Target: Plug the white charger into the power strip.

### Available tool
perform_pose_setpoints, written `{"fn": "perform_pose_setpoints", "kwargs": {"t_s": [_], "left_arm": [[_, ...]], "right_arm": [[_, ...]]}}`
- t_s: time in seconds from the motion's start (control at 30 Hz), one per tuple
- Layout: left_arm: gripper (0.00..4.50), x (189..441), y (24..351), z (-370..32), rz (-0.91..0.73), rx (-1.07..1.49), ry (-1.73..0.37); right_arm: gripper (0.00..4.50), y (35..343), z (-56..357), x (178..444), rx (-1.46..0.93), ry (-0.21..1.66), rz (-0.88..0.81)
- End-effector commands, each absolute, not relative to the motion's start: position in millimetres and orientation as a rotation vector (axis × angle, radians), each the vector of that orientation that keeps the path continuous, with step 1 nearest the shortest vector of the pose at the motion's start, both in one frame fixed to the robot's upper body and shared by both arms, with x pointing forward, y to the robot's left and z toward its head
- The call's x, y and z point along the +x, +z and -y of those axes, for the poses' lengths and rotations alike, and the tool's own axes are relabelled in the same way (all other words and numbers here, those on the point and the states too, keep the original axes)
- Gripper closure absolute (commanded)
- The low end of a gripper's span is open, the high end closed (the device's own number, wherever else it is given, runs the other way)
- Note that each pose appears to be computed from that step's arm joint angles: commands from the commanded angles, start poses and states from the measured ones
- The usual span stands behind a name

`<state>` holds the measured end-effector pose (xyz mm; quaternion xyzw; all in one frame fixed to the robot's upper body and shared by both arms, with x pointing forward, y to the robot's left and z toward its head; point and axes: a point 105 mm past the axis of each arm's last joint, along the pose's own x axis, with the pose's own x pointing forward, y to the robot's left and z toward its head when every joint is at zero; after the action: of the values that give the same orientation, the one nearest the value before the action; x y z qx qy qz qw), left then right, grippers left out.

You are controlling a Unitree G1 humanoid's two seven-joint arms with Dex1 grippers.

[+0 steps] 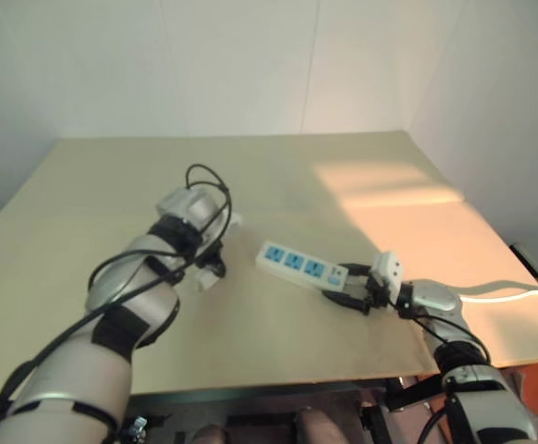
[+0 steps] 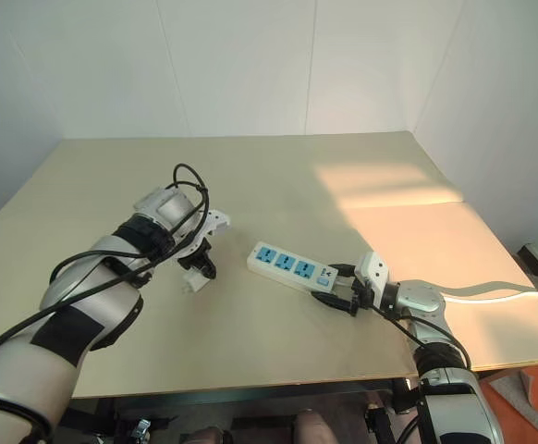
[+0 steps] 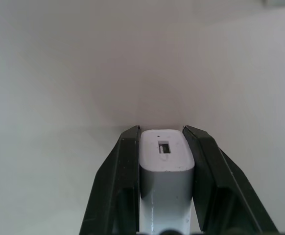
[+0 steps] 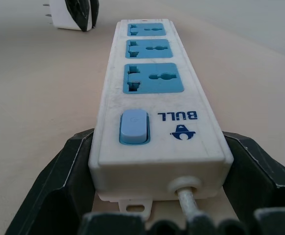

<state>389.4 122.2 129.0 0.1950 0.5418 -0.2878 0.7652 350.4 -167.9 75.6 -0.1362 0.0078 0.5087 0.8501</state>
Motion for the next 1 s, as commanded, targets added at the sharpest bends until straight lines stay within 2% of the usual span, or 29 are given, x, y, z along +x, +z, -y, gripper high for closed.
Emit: {"fn": "perform_pose_setpoints", "kwargs": {"t_s": [0.03,0.1,0.17,0.23,0.3,0.37,0.53,0.77,1.0], "left_arm": [[3.48,407,170,-102,-0.909,0.389,-0.686],[3.48,416,194,-91,-0.667,0.295,-0.739],[3.48,412,217,-86,-0.443,0.257,-0.843],[3.48,403,238,-81,-0.225,0.184,-0.932],[3.48,388,260,-79,0.072,0.122,-1.031],[3.48,371,268,-81,0.235,0.063,-1.111],[3.48,346,251,-78,0.218,-0.132,-1.35],[3.48,328,227,-74,0.055,-0.366,-1.624],[3.48,311,193,-70,0.033,-0.287,-1.712]], "right_arm": [[1.07,50,173,341,-0.301,1.075,-0.136],[1.07,54,172,340,-0.296,1.09,-0.12],[1.07,61,170,339,-0.302,1.118,-0.1],[1.07,68,168,338,-0.301,1.158,-0.086],[1.07,72,167,336,-0.321,1.22,-0.097],[1.07,75,167,335,-0.336,1.271,-0.12],[1.07,84,153,333,-0.356,1.399,-0.084],[1.07,83,128,332,-0.38,1.505,-0.074],[1.07,88,109,335,-0.366,1.518,-0.022]]}}
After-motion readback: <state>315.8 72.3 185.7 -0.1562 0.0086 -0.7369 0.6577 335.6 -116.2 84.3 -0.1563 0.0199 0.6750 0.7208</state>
